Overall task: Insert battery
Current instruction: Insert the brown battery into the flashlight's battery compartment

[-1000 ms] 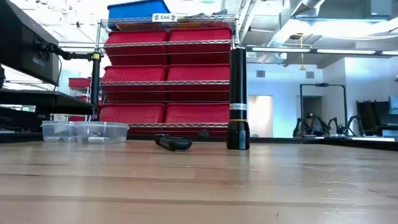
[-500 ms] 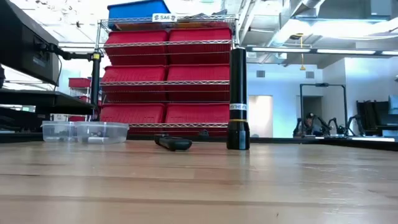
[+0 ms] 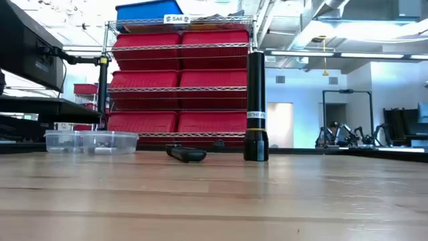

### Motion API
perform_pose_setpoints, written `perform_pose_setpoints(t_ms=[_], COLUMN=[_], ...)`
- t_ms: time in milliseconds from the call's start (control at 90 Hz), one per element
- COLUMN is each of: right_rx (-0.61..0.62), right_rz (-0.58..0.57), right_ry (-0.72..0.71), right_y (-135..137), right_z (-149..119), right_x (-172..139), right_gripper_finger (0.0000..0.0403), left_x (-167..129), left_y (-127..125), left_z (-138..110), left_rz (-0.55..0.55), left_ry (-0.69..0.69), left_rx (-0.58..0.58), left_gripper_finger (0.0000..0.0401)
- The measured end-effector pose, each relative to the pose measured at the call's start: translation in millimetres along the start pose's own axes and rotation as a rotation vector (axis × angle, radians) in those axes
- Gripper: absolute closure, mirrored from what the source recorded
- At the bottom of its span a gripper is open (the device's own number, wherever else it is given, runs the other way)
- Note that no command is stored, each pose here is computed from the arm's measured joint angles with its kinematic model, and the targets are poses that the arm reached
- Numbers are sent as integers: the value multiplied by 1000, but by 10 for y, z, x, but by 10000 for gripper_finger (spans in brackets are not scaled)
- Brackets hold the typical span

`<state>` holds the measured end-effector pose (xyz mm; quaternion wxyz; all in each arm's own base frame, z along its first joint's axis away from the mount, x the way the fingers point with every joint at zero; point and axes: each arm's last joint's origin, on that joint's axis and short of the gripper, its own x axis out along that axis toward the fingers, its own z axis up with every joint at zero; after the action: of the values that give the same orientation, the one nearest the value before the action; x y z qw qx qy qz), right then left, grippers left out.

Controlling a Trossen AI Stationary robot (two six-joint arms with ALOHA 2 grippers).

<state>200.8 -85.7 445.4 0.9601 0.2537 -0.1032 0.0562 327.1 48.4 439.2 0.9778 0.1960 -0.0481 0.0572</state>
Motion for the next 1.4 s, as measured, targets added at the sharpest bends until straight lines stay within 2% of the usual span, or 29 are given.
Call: perform_pose_setpoints(t_ms=[156, 244, 311, 422, 600, 800, 1078, 1244, 1400], right_rx=[-182, -210, -201, -195, -206, -240, -271, -277, -275], right_rz=[-272, -396, -441, -437, -407, -391, -378, -375, -375], right_ry=[180, 314, 375, 407, 419, 394, 376, 369, 369], right_y=[-9, -61, -85, -112, -164, -163, -149, -146, -146], right_z=[-147, -282, -361, -480, -631, -619, -598, -590, -591], right_x=[-307, -402, -429, -440, -414, -402, -398, -395, -395], right_gripper_finger=[207, 188, 180, 175, 175, 176, 176, 176, 176], left_x=[98, 209, 286, 369, 433, 405, 373, 394, 434], left_y=[42, 25, -19, -89, -164, -164, -302, -293, -312], left_z=[-274, -467, -593, -707, -822, -856, -1068, -1061, -1148], left_rz=[-7, -17, -51, -136, -154, -161, -179, -139, -110], left_ry=[147, 212, 248, 261, 308, 357, 421, 353, 377], left_rx=[-143, -215, -255, -319, -386, -383, -361, -348, -348], left_gripper_finger=[372, 372, 372, 372, 372, 372, 372, 372, 372])
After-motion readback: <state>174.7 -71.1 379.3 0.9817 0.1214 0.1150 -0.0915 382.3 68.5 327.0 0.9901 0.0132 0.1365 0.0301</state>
